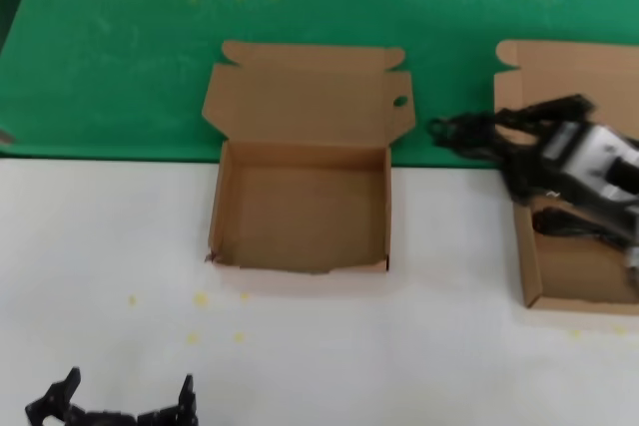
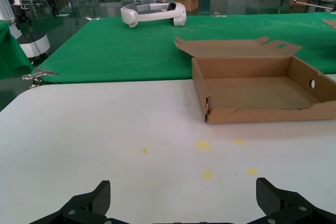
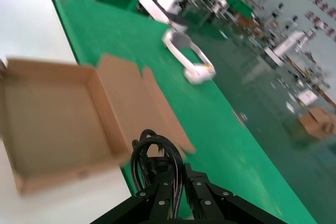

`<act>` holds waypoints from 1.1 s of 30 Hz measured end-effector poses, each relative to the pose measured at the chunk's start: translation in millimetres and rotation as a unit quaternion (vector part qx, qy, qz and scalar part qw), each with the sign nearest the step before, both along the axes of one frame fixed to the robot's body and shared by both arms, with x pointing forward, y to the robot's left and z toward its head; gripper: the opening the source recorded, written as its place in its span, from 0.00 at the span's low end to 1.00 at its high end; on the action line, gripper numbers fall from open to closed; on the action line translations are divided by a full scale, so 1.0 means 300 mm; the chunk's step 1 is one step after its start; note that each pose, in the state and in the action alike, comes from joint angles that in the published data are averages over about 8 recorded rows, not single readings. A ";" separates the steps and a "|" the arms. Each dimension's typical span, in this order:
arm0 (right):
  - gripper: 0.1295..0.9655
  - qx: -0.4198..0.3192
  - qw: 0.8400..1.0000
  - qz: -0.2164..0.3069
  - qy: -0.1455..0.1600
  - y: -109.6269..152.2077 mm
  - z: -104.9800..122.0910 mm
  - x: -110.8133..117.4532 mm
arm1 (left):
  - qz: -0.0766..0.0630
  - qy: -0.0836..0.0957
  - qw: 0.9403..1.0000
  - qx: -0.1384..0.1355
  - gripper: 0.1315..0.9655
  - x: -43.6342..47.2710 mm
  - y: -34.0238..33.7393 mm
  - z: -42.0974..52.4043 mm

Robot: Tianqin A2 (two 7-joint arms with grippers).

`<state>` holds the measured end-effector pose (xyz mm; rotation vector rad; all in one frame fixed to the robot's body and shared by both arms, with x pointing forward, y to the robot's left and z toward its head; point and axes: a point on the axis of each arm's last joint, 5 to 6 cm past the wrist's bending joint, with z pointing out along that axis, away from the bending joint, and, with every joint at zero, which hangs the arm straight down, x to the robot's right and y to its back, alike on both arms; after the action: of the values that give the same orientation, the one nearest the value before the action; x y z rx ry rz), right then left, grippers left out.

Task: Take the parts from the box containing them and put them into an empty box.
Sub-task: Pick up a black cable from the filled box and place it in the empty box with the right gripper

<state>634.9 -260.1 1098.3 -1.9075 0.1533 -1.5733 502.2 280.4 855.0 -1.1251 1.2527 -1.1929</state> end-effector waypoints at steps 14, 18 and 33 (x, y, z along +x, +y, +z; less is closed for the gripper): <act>0.06 -0.003 0.993 0.118 -0.010 0.486 -0.021 0.113 | 0.000 0.000 1.000 0.000 1.00 0.000 0.000 0.000; 0.06 -0.006 0.990 0.139 -0.008 0.581 -0.038 0.139 | 0.000 0.000 1.000 0.000 1.00 0.000 0.000 0.000; 0.06 -0.034 0.989 0.146 -0.001 0.731 -0.137 0.242 | 0.000 0.000 1.000 0.000 1.00 0.000 0.000 0.000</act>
<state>707.6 -40.7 1057.2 -1.8817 -0.1748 -1.3975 502.2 280.4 855.0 -1.1251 1.2527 -1.1929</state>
